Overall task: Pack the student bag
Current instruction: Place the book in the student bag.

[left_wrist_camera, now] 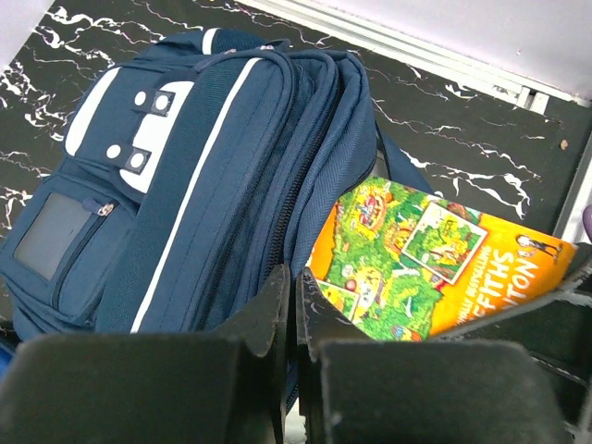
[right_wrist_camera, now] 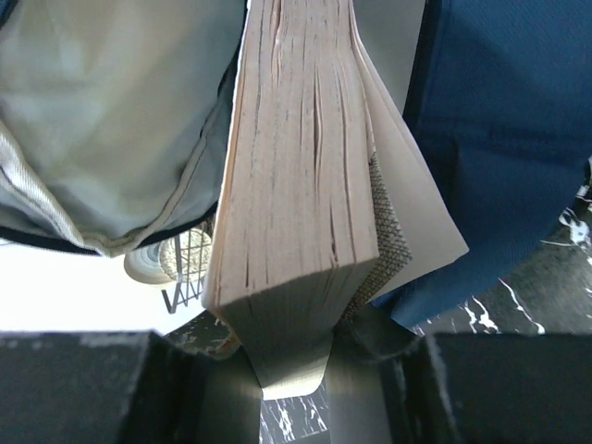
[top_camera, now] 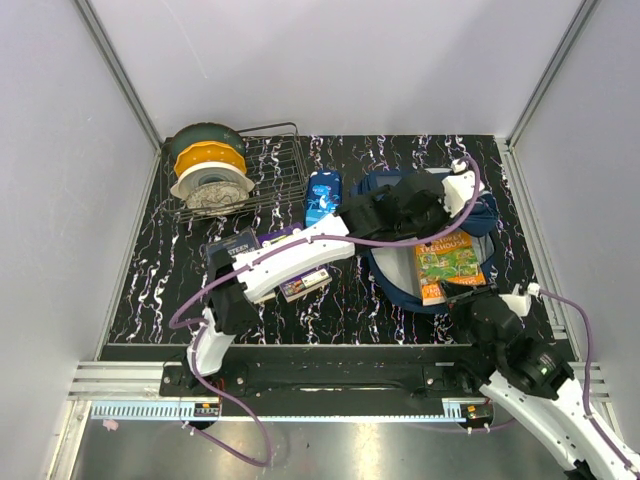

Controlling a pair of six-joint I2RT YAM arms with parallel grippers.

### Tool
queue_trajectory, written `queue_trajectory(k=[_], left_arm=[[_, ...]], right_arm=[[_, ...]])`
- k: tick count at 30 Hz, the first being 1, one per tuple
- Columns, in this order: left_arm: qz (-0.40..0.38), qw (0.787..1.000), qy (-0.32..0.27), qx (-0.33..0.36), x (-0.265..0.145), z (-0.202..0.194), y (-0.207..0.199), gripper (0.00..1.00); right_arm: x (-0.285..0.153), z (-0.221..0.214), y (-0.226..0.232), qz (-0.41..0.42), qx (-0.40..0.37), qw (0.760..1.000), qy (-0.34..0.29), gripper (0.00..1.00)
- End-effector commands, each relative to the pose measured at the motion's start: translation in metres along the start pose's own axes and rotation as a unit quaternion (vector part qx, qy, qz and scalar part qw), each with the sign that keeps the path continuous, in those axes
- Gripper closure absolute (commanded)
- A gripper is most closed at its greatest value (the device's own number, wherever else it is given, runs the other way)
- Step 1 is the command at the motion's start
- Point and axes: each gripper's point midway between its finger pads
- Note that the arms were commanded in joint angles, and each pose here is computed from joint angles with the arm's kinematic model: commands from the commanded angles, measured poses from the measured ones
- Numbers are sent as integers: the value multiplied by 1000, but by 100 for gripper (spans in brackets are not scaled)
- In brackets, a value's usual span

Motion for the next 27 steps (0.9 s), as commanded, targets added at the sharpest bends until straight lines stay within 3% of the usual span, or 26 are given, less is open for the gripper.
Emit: queue_trajectory(k=[1,10,17,21,25,27], left_arm=[[42,990,-133,-24,-65,88,31,100],[32,988,-148,-40,-78,94,28,100],[33,986,-153,-48,-84,95,28,100],[34,986,-154,-49,-86,95,29,100],[36,985,-160,-50,-90,98,30,100],[41,985,-162,-49,-90,99,32,100]], right_arm=[[6,-5,47,76,47,996,-11,100],[28,-26,65,79,18,997,-6,100],[55,-37,76,82,37,996,-15,100],[86,-30,73,61,54,996,-22,100],[115,-29,84,89,82,993,6,100],[129,-33,79,65,67,996,14,100]])
Point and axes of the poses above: each gripper's point midway between its finger pads, its own x axis out along the fingers, its own y axis along the line the jaws close on, z = x × y, and after that the axes turned 15 degrees about x, right-handed
